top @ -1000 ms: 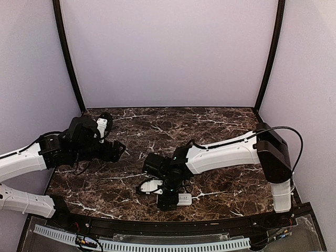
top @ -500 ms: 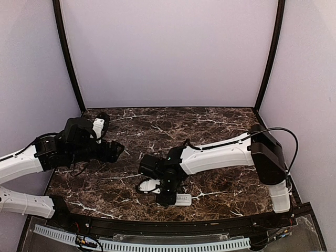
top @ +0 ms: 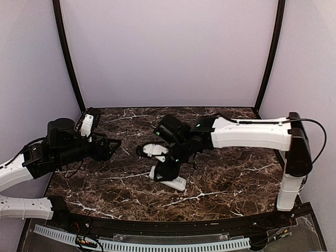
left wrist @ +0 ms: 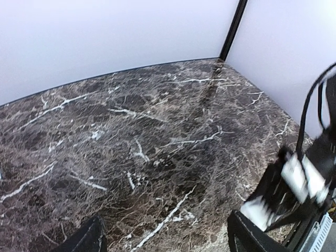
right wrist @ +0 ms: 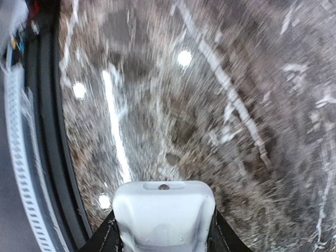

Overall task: Load the batteries into the remote control
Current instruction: Pick up the remote control from the center of the board, then pass from the right arm to the left

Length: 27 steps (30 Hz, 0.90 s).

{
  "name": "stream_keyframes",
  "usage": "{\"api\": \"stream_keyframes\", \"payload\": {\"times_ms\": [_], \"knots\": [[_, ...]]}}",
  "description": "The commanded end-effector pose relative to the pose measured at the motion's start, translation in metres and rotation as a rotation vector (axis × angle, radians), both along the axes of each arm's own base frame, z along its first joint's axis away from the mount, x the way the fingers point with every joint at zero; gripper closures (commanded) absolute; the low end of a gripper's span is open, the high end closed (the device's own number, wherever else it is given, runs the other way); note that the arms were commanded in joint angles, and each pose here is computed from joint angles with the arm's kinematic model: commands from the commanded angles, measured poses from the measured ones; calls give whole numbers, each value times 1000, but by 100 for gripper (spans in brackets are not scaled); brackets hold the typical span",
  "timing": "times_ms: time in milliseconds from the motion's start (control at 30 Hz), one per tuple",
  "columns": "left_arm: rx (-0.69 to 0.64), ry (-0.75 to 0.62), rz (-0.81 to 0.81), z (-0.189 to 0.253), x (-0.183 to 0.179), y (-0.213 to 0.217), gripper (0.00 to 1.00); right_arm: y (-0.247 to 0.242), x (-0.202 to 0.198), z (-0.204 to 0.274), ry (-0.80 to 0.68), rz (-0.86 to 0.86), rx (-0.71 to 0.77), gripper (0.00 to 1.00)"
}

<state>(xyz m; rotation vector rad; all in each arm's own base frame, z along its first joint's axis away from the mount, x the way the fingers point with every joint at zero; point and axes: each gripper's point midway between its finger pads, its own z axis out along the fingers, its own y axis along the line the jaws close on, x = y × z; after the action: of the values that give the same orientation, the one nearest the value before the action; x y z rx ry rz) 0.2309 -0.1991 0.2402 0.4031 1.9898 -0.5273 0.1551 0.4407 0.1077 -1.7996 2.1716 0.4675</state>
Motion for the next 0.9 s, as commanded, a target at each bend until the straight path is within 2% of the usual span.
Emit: {"api": "stream_keyframes", "payload": {"times_ms": [0, 167, 300, 433, 633, 767, 867], "knots": [[-106, -180, -228, 45, -23, -35, 22, 13, 21, 158, 17, -48, 569, 84], [-197, -331, -619, 86, -84, -93, 17, -13, 15, 277, -62, -4, 1030, 81], [-295, -419, -779, 134, -105, -118, 13, -26, -2, 325, -110, 80, 1218, 81], [-332, -470, -842, 170, -106, -136, 10, -29, -14, 350, -92, 147, 1297, 81], [-338, -462, -886, 188, -98, -162, 12, -35, -21, 361, -83, 170, 1335, 82], [-354, -454, -858, 191, -89, -170, 23, -37, -22, 361, -81, 165, 1339, 82], [-358, -443, -866, 189, -87, -175, 35, -37, -22, 358, -75, 160, 1335, 82]]}}
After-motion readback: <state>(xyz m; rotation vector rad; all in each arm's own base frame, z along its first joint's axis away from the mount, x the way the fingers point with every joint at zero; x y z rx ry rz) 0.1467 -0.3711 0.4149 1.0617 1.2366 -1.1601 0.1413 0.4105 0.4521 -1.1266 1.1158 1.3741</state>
